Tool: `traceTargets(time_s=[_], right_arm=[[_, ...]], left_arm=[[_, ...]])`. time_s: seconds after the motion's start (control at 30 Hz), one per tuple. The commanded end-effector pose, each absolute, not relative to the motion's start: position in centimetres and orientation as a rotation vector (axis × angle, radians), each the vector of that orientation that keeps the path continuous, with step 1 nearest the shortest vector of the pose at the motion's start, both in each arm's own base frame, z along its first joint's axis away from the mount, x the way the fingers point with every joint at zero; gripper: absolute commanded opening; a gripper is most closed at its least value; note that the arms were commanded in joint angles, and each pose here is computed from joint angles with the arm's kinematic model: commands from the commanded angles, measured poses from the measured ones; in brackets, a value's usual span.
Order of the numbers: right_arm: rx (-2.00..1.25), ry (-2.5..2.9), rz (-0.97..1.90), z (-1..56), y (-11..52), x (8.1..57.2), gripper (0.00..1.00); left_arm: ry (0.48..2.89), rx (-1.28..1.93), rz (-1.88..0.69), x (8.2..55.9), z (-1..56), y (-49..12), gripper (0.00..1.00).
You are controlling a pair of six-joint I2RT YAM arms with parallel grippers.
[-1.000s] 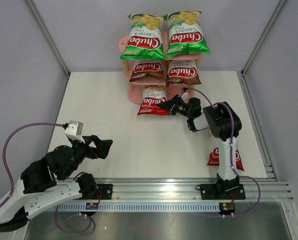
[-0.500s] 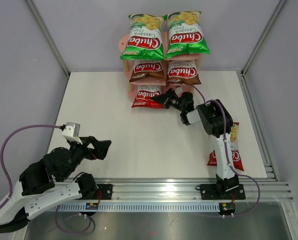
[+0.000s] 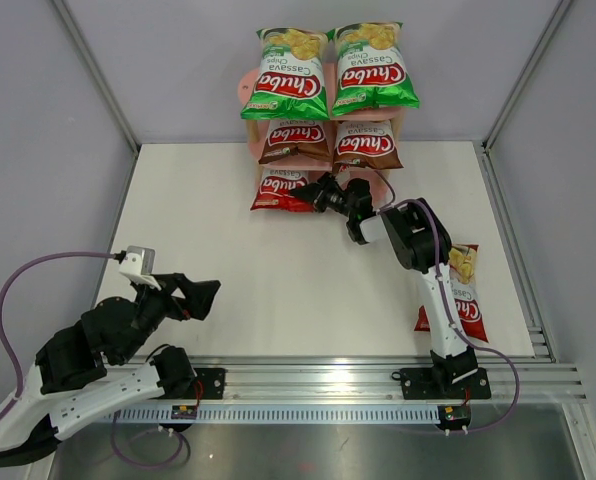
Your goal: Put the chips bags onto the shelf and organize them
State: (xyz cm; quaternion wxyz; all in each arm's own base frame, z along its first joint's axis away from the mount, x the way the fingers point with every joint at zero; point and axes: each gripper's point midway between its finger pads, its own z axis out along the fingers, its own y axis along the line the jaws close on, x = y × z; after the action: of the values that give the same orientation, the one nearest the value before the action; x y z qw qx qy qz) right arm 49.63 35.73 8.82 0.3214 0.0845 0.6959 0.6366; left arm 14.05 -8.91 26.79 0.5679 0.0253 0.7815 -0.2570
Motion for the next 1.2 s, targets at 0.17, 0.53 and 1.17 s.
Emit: traceTargets(time_s=[0.17, 0.53, 1.17], right_arm=[[0.269, 1.828, 1.626, 9.1, 36.5, 51.3, 0.26], [0.227, 1.773, 1.634, 11.5, 35.5, 49.4, 0.54], [0.303, 1.861, 1.512, 11.0, 29.7, 44.3, 0.66]], left_arm=[[1.795, 0.066, -0.647, 14.0, 27.6, -9.2, 0.99], [1.795, 0.070, -0.649, 13.9, 27.6, -9.3, 0.99], [1.809, 0.058, -0.633, 14.1, 27.4, -9.2, 0.99]])
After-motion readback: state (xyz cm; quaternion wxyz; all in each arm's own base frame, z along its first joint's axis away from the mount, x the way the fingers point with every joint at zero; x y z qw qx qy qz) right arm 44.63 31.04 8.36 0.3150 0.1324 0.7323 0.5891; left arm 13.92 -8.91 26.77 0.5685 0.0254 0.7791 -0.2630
